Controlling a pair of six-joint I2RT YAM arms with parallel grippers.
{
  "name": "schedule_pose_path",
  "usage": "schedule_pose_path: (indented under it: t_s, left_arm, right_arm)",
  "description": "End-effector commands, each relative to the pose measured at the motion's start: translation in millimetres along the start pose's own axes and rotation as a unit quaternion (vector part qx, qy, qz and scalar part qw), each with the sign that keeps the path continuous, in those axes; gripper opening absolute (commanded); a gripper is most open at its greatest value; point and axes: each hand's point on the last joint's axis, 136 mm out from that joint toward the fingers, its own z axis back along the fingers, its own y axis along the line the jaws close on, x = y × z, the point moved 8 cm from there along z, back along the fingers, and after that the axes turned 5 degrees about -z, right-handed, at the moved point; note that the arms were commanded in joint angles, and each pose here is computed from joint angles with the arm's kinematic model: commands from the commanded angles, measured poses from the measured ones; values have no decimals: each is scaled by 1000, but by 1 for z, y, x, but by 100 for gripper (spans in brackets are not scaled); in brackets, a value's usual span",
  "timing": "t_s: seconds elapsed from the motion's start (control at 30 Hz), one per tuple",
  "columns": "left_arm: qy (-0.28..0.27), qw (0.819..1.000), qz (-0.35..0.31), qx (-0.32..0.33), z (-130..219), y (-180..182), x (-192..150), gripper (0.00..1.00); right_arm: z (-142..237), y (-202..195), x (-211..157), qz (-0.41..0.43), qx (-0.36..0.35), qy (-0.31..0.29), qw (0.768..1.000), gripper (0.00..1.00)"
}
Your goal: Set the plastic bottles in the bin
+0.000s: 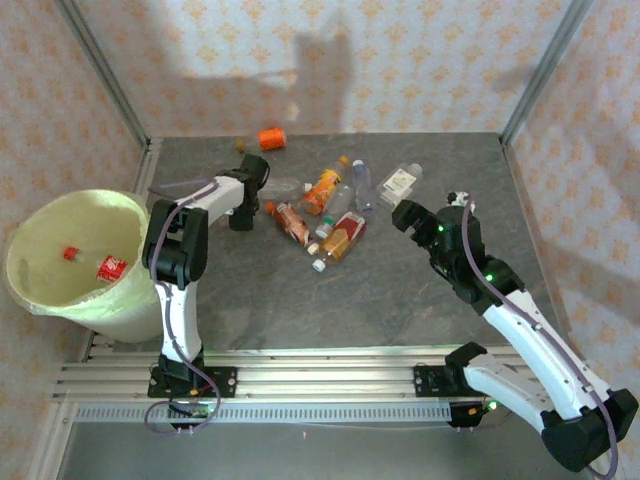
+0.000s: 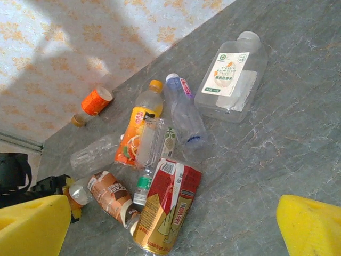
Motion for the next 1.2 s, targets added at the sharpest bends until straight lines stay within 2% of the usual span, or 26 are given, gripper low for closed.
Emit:
schedule_pose_path:
  t_s: [0.0, 0.2, 0.53, 0.73, 0.87, 1.0, 1.1, 1.17]
  left_arm:
    - [-66, 997, -33, -38, 18, -5, 19, 54]
    - [-109, 986, -64, -111, 45, -11, 36, 50]
    - [-117, 957, -168, -207, 86, -32, 40, 40]
    - [-128, 919, -259, -270, 143, -46, 27, 38]
    - [-123, 884, -308, -330, 187, -44, 22, 35]
    - [-109, 850, -351, -378, 227, -36, 31, 35]
    - [-118, 827, -399, -379, 258, -27, 45, 36]
    - [-140, 822, -407, -373, 275, -21, 58, 36]
  right_arm:
    - [1, -7, 0, 8, -15, -8, 1000, 99]
    - [0, -5, -1, 12, -5, -7, 1000, 99]
    - [0, -2, 0, 20, 7, -12, 1000, 99]
    - [-4, 1, 1, 28, 16, -14, 999, 99]
    - [-5, 4, 2, 26, 24, -17, 999, 99]
    - [-8, 7, 3, 35, 29, -19, 999, 99]
    - [-9, 11, 6, 44, 33, -21, 998, 99]
    - [-12, 13, 7, 44, 36, -23, 998, 99]
